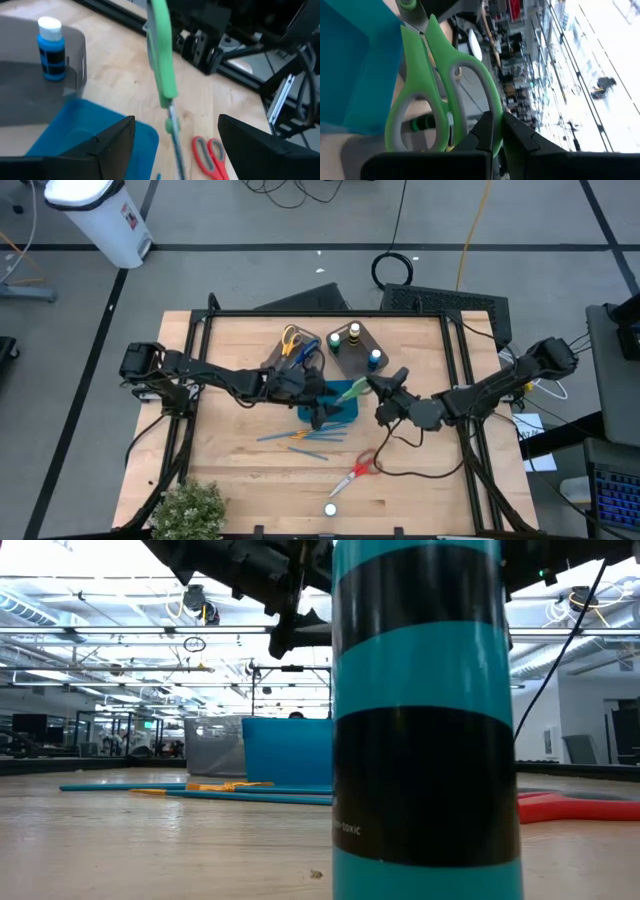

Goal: Pick & Place Paint Supplies
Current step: Put the green scissors into the left black bin

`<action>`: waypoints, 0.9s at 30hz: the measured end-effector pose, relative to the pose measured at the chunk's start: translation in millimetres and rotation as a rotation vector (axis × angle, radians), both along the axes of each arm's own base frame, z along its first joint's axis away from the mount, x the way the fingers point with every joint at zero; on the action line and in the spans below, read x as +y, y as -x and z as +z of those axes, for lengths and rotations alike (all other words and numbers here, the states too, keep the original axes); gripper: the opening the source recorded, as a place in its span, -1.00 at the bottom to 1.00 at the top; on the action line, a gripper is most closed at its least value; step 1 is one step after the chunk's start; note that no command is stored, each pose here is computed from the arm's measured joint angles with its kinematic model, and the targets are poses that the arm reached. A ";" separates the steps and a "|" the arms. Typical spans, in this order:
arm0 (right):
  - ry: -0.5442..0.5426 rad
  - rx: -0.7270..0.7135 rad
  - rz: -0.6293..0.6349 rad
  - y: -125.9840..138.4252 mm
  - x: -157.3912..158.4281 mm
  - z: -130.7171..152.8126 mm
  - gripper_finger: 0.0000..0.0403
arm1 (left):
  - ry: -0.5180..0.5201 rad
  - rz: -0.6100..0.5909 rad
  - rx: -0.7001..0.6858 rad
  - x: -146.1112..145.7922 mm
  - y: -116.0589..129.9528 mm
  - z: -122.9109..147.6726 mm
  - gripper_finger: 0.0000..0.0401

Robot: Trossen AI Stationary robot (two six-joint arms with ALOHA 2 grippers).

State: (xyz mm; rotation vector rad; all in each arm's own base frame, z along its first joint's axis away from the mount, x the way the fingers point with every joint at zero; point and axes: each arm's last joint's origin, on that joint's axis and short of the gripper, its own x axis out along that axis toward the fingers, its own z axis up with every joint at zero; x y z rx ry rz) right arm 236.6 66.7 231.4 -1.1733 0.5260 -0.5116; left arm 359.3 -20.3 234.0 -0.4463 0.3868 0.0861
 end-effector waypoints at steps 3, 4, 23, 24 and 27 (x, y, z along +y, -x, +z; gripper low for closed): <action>-0.009 0.000 0.026 -1.5 -0.4 -0.6 -0.96 | 0.005 0.005 0.015 0.9 0.5 -1.3 0.29; -0.011 -0.004 0.022 -1.8 -1.3 -0.1 -0.96 | 0.005 0.006 0.015 1.5 0.5 -1.3 0.22; -0.268 -0.295 -0.047 -3.0 -3.8 9.3 -0.57 | -0.103 0.119 0.063 16.3 2.2 -5.2 -0.95; -0.309 -0.339 -0.059 -1.5 -2.4 11.0 -0.48 | -0.120 0.163 0.070 19.9 2.6 -5.7 -0.96; -0.433 -0.446 -0.047 3.3 3.7 15.8 -0.25 | -0.176 0.302 0.105 30.2 5.1 -8.0 -0.96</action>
